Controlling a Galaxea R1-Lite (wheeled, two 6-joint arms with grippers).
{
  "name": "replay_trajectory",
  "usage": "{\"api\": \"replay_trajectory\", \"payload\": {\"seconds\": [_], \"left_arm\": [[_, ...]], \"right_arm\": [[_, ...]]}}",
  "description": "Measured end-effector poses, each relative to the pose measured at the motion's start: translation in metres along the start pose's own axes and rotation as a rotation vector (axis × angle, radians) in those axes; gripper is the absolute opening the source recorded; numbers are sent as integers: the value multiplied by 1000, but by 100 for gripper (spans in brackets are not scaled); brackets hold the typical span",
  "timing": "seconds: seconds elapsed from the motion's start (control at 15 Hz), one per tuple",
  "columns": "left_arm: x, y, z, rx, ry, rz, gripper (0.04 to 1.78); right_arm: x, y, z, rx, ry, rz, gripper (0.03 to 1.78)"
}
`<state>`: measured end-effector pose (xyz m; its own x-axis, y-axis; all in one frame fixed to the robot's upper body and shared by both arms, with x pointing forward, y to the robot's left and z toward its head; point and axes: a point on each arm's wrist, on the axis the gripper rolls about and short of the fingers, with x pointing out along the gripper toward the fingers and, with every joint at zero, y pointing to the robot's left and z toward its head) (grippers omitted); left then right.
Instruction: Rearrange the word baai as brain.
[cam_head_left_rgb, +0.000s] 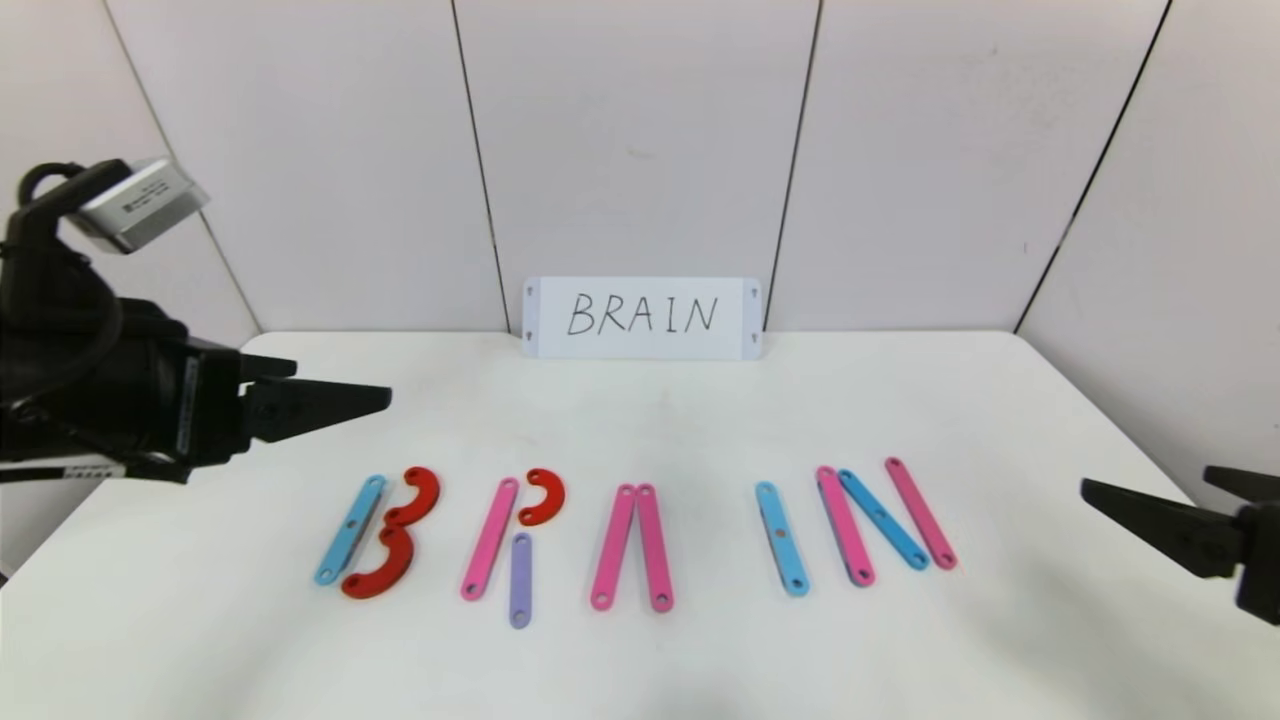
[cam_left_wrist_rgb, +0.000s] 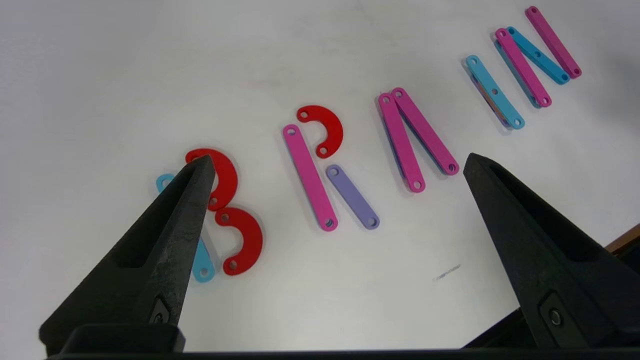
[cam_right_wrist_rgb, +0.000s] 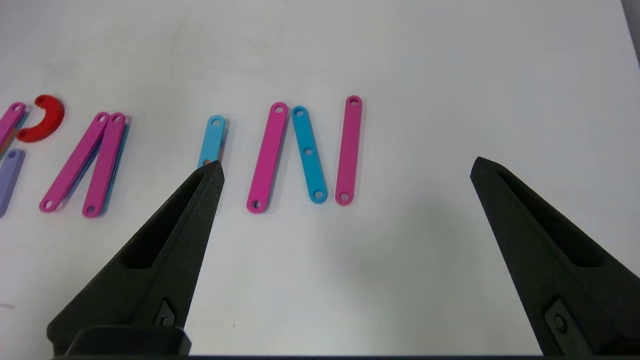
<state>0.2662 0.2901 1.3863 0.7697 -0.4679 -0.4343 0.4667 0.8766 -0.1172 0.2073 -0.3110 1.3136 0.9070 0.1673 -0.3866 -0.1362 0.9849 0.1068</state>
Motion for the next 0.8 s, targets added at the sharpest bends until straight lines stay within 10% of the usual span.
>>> {"api": "replay_trajectory", "payload": {"seconds": [0.47,0.8], "left_arm": [[-100,-30,-67,39,-127,108,174],[-147,-44,-110,51,-242,224,174]], "right_arm": [[-101,-10,-37,-6,-148,-35,173],[-139,-10,-55,37,-349,-213,173]]}}
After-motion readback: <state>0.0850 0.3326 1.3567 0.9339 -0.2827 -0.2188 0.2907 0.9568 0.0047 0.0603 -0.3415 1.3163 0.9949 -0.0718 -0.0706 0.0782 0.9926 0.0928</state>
